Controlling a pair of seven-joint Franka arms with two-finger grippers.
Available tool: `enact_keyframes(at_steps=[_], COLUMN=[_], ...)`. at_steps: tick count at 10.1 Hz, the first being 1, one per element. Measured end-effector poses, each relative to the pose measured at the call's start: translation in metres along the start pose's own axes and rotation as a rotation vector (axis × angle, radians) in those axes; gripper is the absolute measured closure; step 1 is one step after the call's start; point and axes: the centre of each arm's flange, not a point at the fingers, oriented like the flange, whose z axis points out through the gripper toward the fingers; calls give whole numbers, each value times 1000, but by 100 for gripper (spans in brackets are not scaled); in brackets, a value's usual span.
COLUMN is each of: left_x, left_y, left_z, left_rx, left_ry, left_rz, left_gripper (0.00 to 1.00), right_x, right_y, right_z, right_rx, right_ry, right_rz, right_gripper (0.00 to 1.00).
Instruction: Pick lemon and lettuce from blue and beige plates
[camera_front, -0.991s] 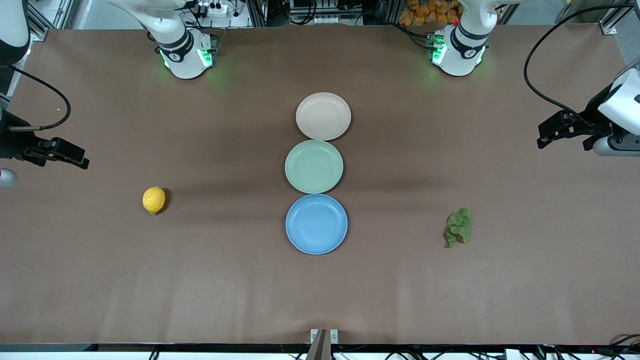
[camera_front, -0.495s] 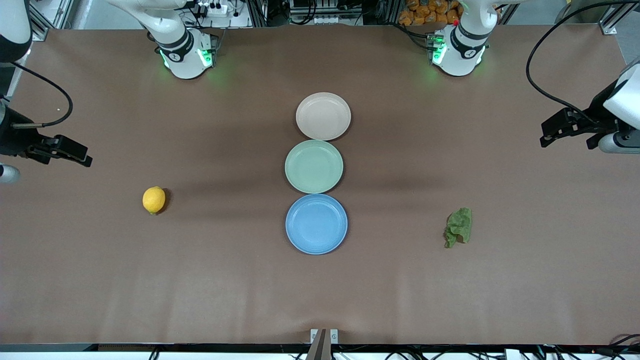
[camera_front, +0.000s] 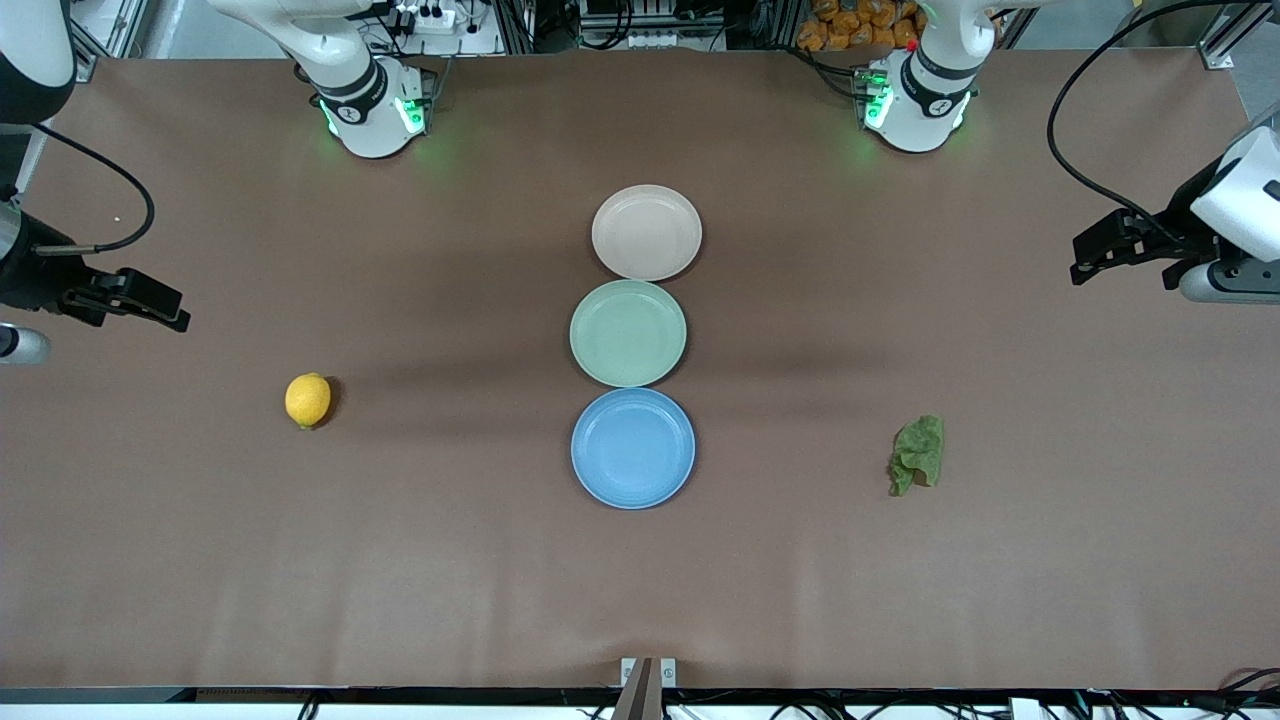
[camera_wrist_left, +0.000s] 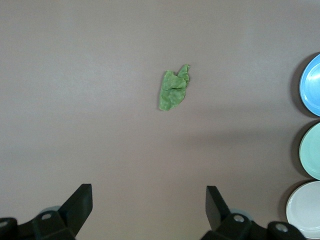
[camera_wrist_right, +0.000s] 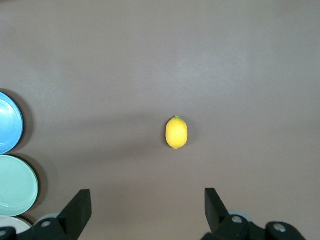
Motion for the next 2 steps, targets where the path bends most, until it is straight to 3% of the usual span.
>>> enact_keyframes(at_steps=[2], left_x=[-2], left_y=[0], left_z=[-10], left_rx=[0], left_ry=[6], left_rz=[-1], left_gripper=[0], right_x=[0], right_y=[0], right_z=[0], right_rx=[0], right_ry=[-1], right_rz=[1], right_gripper=[0])
